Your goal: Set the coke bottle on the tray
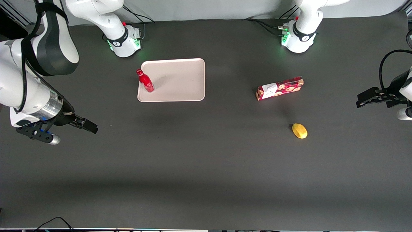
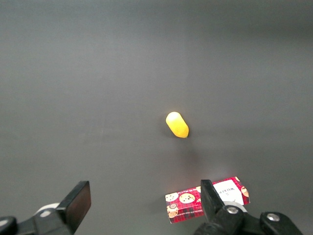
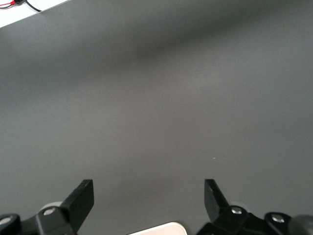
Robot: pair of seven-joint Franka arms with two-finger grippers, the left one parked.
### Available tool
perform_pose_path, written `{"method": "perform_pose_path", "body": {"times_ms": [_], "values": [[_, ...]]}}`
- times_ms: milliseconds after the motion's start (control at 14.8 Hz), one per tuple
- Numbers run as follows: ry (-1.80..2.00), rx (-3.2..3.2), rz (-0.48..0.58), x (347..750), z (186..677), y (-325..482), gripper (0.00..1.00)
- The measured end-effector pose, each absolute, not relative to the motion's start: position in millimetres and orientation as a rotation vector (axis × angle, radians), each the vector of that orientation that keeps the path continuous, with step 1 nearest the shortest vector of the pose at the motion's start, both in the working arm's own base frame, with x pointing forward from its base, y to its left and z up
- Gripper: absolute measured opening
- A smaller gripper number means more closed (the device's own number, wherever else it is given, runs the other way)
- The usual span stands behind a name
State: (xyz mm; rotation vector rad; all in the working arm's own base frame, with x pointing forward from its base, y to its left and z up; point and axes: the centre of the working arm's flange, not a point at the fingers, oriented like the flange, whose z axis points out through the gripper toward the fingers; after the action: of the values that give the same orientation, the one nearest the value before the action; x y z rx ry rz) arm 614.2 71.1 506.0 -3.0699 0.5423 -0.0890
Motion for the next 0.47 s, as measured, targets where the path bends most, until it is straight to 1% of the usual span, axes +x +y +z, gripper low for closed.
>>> {"method": "perform_pose_path", "body": {"times_ms": [271, 474], "values": [[0.541, -3.071, -0.083, 614, 505, 67, 1.00], [0.522, -3.072, -0.041, 614, 500, 41, 1.00]]}}
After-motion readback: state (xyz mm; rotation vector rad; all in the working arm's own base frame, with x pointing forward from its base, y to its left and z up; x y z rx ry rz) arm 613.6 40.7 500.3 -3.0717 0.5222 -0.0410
